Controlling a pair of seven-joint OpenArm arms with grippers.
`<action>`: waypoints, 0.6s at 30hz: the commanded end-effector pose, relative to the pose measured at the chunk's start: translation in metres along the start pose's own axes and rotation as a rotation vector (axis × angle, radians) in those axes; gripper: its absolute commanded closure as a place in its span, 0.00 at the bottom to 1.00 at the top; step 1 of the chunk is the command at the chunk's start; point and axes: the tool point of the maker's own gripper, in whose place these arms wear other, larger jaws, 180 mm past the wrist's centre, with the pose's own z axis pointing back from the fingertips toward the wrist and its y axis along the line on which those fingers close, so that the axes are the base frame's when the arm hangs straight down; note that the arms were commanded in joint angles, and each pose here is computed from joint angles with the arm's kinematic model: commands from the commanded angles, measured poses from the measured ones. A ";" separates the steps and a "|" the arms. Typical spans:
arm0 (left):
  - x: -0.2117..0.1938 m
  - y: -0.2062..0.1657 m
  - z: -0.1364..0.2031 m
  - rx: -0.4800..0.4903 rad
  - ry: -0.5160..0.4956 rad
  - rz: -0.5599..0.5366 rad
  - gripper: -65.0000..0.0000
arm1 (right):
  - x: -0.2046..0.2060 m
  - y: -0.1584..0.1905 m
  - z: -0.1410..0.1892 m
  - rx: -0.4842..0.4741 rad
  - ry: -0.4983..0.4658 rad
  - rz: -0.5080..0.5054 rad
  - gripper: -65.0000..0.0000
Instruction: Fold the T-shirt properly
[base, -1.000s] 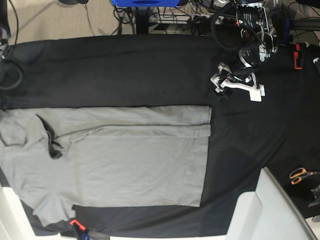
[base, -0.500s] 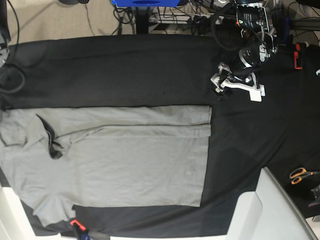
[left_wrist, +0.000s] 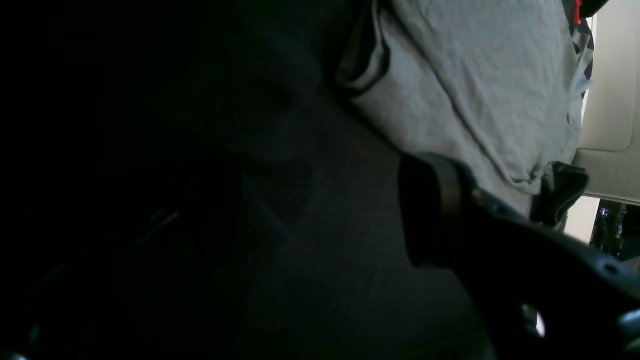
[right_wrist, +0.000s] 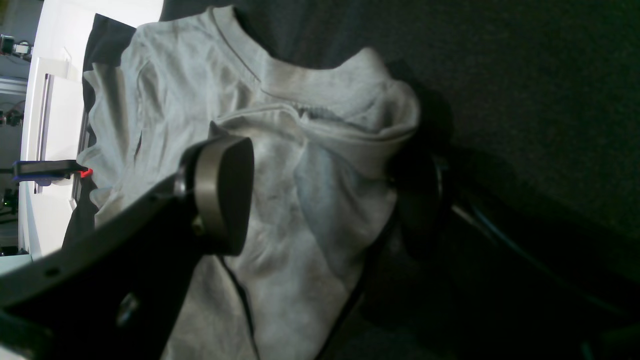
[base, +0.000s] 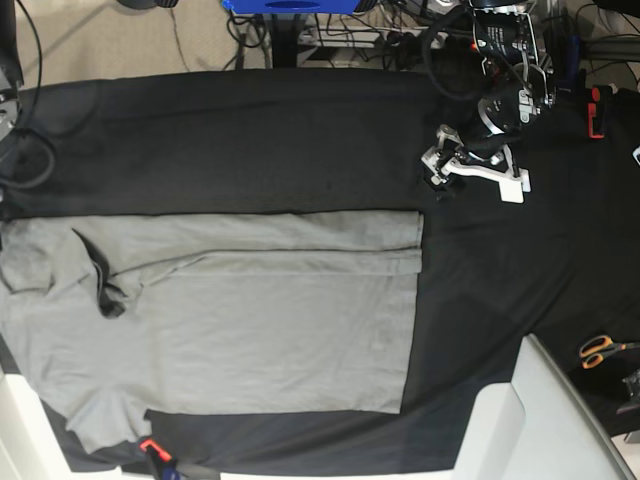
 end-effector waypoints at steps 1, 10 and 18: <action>-0.004 0.016 0.004 0.068 0.024 -0.009 0.24 | 0.026 0.014 -0.002 0.035 -0.057 0.009 0.37; -0.005 0.017 0.004 0.070 0.026 -0.008 0.24 | 0.026 0.016 -0.003 0.039 -0.058 0.010 0.52; -0.006 0.016 0.004 0.068 0.027 -0.008 0.24 | 0.027 0.022 -0.002 0.069 -0.062 0.016 0.43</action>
